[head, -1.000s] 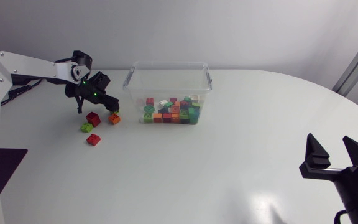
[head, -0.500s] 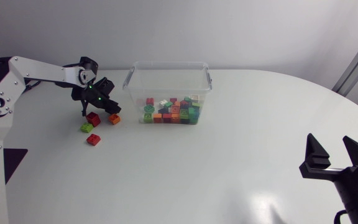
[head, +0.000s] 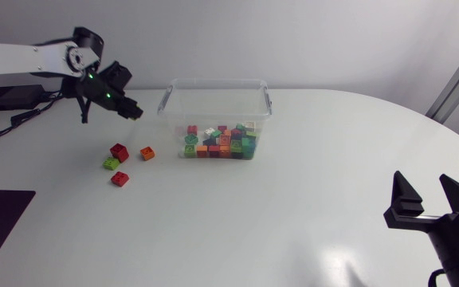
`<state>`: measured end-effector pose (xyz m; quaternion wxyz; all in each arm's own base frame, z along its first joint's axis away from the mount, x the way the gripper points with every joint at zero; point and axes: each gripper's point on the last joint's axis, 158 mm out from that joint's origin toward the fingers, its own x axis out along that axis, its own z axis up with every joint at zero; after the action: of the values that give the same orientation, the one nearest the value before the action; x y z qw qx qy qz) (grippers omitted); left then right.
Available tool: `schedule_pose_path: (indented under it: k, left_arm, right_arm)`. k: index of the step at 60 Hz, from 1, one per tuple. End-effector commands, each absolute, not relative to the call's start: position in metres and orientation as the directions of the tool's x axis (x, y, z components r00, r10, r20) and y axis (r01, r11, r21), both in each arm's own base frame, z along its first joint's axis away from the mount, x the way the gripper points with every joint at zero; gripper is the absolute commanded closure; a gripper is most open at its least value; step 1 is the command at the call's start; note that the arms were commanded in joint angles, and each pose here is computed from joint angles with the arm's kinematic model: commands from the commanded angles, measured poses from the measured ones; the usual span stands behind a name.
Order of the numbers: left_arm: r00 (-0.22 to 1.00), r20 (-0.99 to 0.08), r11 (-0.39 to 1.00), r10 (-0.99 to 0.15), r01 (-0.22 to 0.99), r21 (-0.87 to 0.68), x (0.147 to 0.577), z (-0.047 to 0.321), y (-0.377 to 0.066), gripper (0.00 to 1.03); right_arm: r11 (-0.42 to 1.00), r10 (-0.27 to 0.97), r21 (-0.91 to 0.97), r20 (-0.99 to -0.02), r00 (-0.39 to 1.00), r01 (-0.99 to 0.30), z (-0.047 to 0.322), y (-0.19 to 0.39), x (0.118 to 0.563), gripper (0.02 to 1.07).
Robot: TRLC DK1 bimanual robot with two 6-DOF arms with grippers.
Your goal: Place the duplo bricks in the container
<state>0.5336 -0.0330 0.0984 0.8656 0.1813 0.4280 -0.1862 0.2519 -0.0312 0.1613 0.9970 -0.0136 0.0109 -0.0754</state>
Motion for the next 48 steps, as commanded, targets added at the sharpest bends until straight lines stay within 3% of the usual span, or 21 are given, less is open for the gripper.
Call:
schedule_pose_path:
  k: [1, 11, 18, 29, 48]
  left_arm:
    - [0.629, -0.755, 0.864, -0.184, 0.47, 0.181, 0.519, 0.153, -0.032, 0.8]
    - [0.755, -0.598, 0.883, -0.269, 0.441, 0.159, 0.49, 0.269, -0.052, 0.79]
    - [0.776, -0.536, 0.881, -0.333, 0.458, 0.116, 0.475, 0.299, -0.086, 0.79]
    - [0.776, -0.459, 0.856, -0.432, 0.513, 0.062, 0.475, 0.288, -0.152, 0.79]
    - [0.74, -0.545, 0.855, -0.394, 0.513, 0.08, 0.52, 0.214, -0.194, 0.78]
  right_arm:
    - [0.99, -0.143, -0.013, -0.034, 0.989, 0.143, 0.154, -0.03, 0.252, 0.06]
    - [0.99, -0.143, -0.013, -0.035, 0.989, 0.143, 0.153, -0.03, 0.253, 0.06]
    - [0.99, -0.143, -0.013, -0.034, 0.989, 0.143, 0.154, -0.03, 0.252, 0.06]
    - [0.99, -0.143, -0.013, -0.035, 0.989, 0.143, 0.153, -0.03, 0.253, 0.06]
    - [0.99, -0.143, -0.013, -0.034, 0.989, 0.143, 0.154, -0.03, 0.252, 0.06]
